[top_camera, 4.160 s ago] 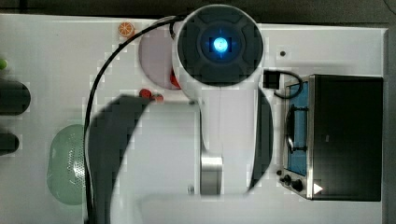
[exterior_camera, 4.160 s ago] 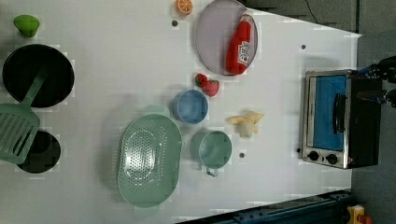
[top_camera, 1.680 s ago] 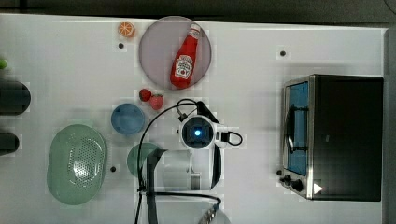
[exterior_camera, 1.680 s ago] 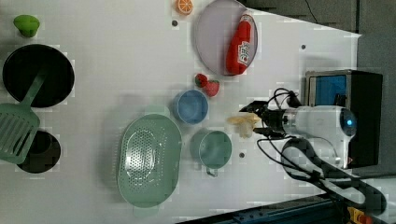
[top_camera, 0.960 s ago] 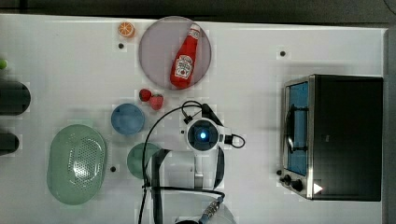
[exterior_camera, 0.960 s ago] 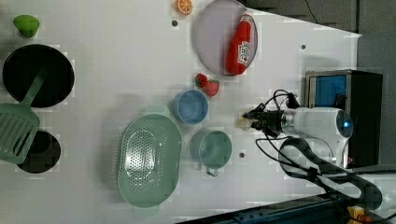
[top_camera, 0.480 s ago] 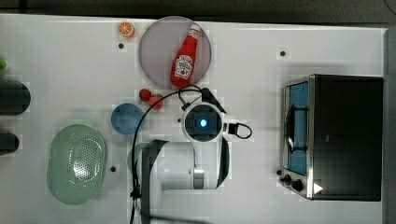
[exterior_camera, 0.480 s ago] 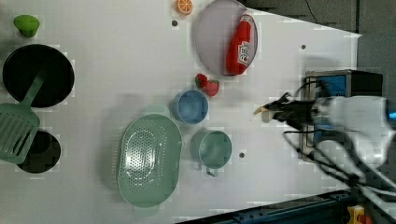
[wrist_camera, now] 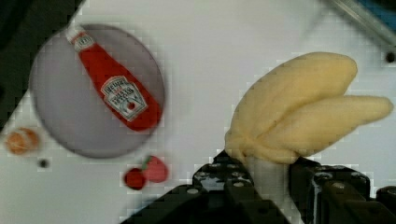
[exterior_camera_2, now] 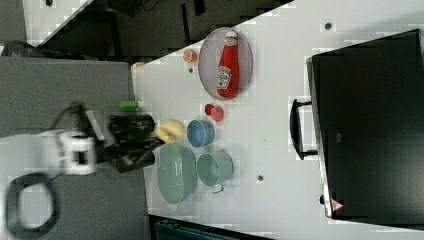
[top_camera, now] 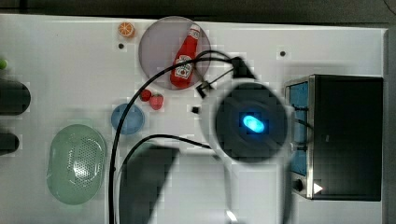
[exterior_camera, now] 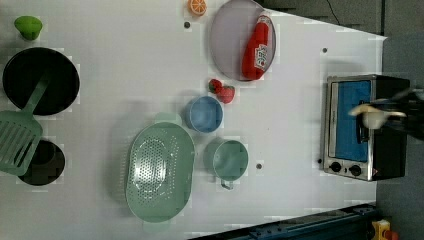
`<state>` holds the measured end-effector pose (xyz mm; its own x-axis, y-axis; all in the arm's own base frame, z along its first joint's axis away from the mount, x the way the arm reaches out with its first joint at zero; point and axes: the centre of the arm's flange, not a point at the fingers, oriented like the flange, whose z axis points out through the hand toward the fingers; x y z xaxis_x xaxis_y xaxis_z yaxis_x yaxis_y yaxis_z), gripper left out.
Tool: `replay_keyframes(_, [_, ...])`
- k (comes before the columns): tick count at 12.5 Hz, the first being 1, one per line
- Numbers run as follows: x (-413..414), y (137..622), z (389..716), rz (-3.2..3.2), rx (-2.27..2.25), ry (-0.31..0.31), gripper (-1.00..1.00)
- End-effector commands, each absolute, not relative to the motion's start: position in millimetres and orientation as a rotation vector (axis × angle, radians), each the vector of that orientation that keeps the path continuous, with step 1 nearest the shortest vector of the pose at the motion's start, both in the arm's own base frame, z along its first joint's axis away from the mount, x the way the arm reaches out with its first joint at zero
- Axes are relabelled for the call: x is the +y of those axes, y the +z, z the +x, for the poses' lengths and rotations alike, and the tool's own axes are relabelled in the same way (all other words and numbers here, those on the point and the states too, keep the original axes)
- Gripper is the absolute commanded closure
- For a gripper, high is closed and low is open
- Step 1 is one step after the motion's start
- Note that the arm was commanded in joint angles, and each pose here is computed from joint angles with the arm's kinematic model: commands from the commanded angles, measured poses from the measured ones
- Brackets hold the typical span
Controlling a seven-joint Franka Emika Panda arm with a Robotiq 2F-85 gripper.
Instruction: Pick banana from table and place on oven.
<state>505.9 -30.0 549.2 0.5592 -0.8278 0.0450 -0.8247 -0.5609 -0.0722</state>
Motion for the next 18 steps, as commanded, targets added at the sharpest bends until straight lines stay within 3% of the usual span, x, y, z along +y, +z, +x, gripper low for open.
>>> replay_keyframes(1, [-120, 542, 496, -2.649, 1.672, -0.030, 0.45])
replay_keyframes(6, [-260, 513, 484, -2.896, 1.450, -0.108, 0.45])
replay_keyframes(11, [-348, 446, 483, -3.112, 1.219, -0.114, 0.45])
replay_keyframes(12, [-353, 433, 485, -3.129, 1.212, -0.094, 0.37])
replay_keyframes(14, [-355, 412, 487, -3.131, 1.221, -0.029, -0.05])
replay_keyframes(18, [-346, 411, 493, -3.137, 1.194, -0.030, -0.96])
